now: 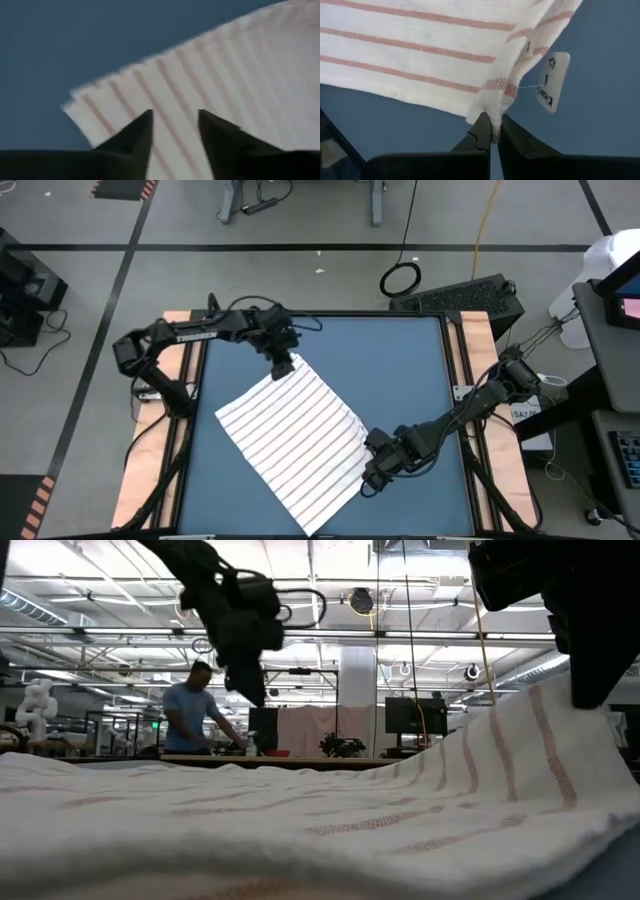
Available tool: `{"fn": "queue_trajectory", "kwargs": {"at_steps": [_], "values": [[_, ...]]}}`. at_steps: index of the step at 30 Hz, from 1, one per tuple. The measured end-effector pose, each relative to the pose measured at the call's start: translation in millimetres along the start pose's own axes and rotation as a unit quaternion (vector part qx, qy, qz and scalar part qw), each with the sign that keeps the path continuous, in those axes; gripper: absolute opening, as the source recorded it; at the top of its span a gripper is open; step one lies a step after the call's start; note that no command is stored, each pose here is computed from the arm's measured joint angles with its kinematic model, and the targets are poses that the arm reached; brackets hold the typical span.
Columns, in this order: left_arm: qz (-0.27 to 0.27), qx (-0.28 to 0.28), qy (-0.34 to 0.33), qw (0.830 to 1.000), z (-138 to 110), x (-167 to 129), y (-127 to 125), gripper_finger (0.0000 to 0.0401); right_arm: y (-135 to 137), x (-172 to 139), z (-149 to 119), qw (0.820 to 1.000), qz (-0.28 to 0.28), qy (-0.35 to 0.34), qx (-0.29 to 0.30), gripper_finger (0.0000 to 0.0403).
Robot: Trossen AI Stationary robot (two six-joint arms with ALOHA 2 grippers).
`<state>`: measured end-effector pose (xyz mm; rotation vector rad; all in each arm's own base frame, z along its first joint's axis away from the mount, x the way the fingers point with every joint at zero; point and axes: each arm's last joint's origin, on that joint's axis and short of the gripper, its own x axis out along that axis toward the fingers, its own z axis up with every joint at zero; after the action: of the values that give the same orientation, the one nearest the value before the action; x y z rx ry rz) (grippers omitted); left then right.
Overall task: Roll towel
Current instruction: Fold the white towel
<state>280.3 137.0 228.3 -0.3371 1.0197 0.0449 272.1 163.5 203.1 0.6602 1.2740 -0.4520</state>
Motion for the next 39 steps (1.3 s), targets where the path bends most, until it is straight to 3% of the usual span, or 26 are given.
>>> {"fn": "queue_trajectory", "kwargs": {"at_steps": [3,6,19,28,39], "values": [[0.046,0.040,0.007,0.998,1.2,15.6,17.1,0.0232,0.2,0.0,-0.1,1.000,0.001,0.000,0.010,0.0006],[0.052,0.077,0.034,0.995,-3.8,29.5,35.2,0.0254,0.4,-0.1,-0.8,1.000,0.001,-0.001,0.023,0.0006],[0.039,0.197,0.029,0.979,-8.2,57.7,72.0,0.0199,0.6,0.0,-0.9,0.999,-0.001,-0.011,0.038,0.0006],[0.032,0.209,0.039,0.977,-12.2,82.2,79.3,0.0199,0.9,-0.1,-1.0,0.999,0.001,-0.008,0.034,0.0006],[0.056,0.215,0.049,0.974,14.6,69.3,76.8,0.0199,3.8,-0.2,-2.1,0.999,0.014,-0.008,0.032,0.0006]]}}
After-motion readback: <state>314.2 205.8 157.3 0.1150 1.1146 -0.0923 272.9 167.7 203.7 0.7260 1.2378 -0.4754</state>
